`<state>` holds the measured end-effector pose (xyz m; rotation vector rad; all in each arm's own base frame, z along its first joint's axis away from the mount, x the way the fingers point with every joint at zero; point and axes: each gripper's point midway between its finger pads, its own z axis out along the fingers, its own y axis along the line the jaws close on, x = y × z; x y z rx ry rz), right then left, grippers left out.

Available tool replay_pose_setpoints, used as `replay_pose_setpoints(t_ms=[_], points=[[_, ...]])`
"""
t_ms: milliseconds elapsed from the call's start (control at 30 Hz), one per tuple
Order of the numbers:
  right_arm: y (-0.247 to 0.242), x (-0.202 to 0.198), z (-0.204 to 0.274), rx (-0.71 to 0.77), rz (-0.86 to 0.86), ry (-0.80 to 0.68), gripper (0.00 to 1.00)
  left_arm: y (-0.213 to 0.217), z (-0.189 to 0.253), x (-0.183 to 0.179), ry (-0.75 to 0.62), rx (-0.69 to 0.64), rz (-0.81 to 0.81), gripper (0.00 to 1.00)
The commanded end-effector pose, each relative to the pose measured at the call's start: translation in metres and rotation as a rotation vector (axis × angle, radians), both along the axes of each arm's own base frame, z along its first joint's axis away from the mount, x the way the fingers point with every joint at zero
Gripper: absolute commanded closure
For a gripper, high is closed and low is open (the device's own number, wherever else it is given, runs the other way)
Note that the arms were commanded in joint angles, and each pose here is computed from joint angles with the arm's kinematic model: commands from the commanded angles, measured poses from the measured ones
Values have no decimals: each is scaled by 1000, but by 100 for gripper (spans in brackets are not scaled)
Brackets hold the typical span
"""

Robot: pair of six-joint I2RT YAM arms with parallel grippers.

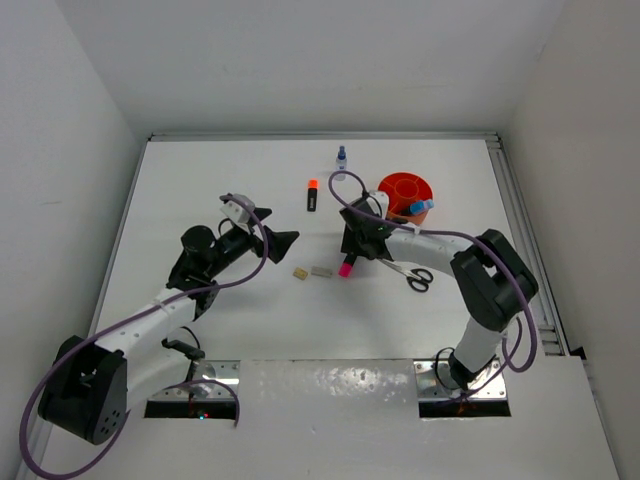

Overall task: Sort the stationery into containers
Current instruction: Pick up the pen from the center of the board.

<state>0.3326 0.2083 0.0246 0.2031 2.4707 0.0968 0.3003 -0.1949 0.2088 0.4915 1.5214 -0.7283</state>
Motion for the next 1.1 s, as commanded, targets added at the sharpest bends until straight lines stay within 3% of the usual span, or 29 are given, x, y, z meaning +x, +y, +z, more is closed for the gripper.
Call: replay_pose_setpoints(t_ms=[0, 333, 800, 900, 1067], points=[[15, 9, 7, 47, -7, -10, 41, 3, 20, -1, -67, -34, 12, 0], [29, 13, -6, 55, 31, 40, 52, 9, 18, -1, -67, -20, 38, 0], [41, -3, -35, 68, 66, 186, 54, 12, 21, 3, -92, -14, 56, 0], [38, -5, -42, 48, 73, 200, 67, 11, 20, 3, -89, -15, 53, 0], [31, -5, -41, -6, 159, 192, 99, 13, 21, 3, -95, -7, 58, 0]])
